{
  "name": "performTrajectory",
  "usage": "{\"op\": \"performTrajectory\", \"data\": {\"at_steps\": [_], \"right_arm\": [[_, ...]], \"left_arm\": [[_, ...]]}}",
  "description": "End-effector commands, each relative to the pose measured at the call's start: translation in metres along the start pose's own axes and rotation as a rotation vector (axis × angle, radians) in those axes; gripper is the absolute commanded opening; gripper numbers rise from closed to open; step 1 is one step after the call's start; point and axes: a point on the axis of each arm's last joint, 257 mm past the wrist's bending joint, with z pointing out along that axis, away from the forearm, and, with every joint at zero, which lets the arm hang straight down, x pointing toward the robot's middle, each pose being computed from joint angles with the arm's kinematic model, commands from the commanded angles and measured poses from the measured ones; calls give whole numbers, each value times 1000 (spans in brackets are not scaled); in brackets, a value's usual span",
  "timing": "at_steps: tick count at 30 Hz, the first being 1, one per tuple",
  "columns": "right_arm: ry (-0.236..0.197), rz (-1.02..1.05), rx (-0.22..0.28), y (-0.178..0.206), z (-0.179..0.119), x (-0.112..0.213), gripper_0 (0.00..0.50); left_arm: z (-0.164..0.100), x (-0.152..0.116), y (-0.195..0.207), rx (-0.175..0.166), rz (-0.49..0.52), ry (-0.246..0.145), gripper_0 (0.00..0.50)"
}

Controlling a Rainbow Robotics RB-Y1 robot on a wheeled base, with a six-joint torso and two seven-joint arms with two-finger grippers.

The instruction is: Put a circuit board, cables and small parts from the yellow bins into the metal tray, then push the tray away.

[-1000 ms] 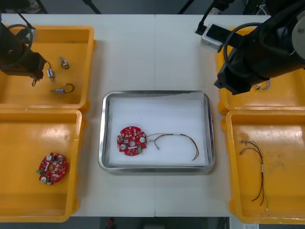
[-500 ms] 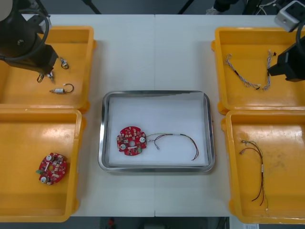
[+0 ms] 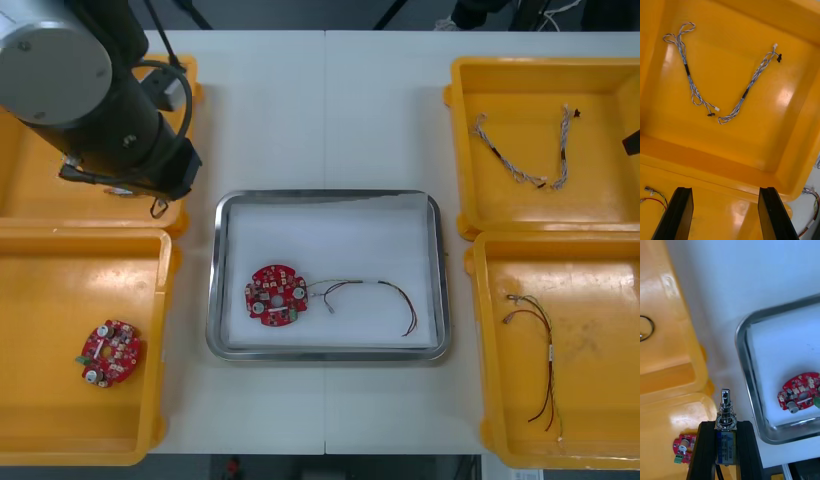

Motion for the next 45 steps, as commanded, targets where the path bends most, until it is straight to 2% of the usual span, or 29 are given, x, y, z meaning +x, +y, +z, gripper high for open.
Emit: {"op": "performTrajectory", "data": {"at_steps": [1,4,11,14,19,24,27,34,35,37,38,39,45], "right_arm": [[-22,105,65,-29,-18,-27,500],[-6,160,82,-32,-15,-34,500],[39,322,46,-24,2,-43,500],[74,369,23,-19,12,-40,500],[49,402,22,-23,29,-52,500],[15,411,75,-34,47,-68,500],[6,428,86,-39,59,-76,500],[-27,478,64,-42,82,-88,500],[-31,491,56,-42,87,-87,500],[-29,508,43,-40,96,-85,500],[-29,518,34,-37,102,-85,500],[-30,525,32,-37,109,-83,500],[-31,549,20,-31,137,-77,500]], "left_arm": [[15,19,-42,32,-90,35,0],[28,16,-62,57,-112,8,0],[58,13,-88,82,-108,-12,0],[73,9,-92,81,-111,-24,0],[94,2,-96,75,-117,-51,0],[111,-5,-97,80,-131,-65,0],[118,-6,-99,77,-131,-67,1],[124,-7,-92,55,-135,-68,9],[125,-6,-92,53,-135,-67,47],[125,-7,-91,53,-139,-68,284],[125,-7,-91,53,-143,-67,467],[124,-7,-91,54,-145,-68,500],[120,-11,-93,59,-151,-78,500]]}}
